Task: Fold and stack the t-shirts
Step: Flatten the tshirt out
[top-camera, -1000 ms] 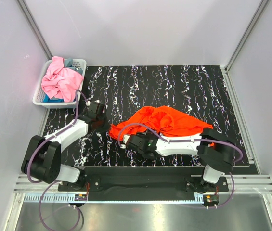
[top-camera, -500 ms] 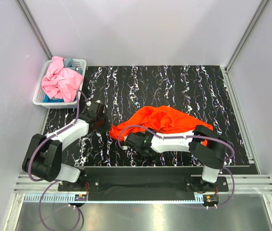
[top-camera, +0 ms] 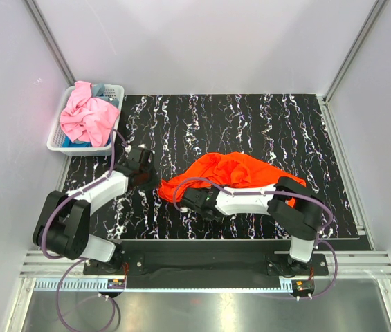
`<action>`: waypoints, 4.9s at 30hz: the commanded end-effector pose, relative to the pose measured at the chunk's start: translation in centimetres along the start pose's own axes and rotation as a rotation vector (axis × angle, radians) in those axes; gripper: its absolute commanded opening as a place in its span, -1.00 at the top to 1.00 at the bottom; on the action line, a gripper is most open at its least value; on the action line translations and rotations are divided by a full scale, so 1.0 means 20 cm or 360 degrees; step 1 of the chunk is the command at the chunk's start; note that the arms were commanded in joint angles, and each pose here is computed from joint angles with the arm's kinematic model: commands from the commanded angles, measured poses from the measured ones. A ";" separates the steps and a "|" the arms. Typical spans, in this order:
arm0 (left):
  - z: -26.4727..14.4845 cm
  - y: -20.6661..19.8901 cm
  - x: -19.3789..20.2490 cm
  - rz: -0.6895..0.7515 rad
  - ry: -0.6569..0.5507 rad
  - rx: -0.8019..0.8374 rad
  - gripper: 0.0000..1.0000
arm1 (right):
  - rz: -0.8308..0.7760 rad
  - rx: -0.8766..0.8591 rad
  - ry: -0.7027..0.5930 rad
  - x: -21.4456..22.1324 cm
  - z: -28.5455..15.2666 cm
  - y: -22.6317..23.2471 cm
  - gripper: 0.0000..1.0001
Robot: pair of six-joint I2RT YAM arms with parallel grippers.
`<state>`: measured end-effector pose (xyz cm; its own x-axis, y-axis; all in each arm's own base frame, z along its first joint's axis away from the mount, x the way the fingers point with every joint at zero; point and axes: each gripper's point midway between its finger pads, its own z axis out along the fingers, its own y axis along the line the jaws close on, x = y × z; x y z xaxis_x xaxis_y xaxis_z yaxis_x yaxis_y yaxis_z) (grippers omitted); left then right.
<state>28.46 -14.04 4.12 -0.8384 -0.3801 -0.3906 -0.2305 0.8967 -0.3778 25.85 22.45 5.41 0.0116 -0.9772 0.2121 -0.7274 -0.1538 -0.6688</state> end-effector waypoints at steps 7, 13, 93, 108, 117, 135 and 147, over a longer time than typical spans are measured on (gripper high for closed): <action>0.01 -0.04 -0.04 -0.0007 -0.0045 0.0063 1.00 | -0.0015 0.0112 0.0030 -0.02 0.06 -0.10 0.10; 0.00 -0.04 -0.04 -0.0014 -0.0051 0.0063 1.00 | -0.0021 0.0142 0.0056 -0.02 0.08 -0.10 0.48; -2.05 -0.77 -1.33 0.0227 -0.1814 0.0501 1.00 | 0.2904 0.0913 -0.1433 1.49 -1.44 -2.00 1.00; -2.67 -0.64 -0.57 0.0336 -0.1839 0.1381 1.00 | 0.2870 0.1010 -0.2034 1.55 -2.45 -1.30 1.00; -2.69 -0.60 -0.51 0.0373 -0.1796 0.1355 1.00 | 0.2843 0.1220 -0.2073 1.64 -2.59 -1.25 1.00; -0.99 -0.43 -1.03 0.0334 -0.1401 0.0174 1.00 | 0.2553 0.0839 -0.1011 1.31 -0.43 -1.59 1.00; -0.22 -0.33 -1.56 0.0353 -0.1067 -0.0060 1.00 | 0.2496 0.0286 -0.1042 1.20 0.72 -1.65 1.00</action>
<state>49.85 -7.96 16.33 -0.5279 -0.2209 -0.8201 -0.1571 0.9743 -0.1613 56.39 2.29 17.29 -0.4621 -0.0718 -0.8839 -0.1751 0.9845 0.0116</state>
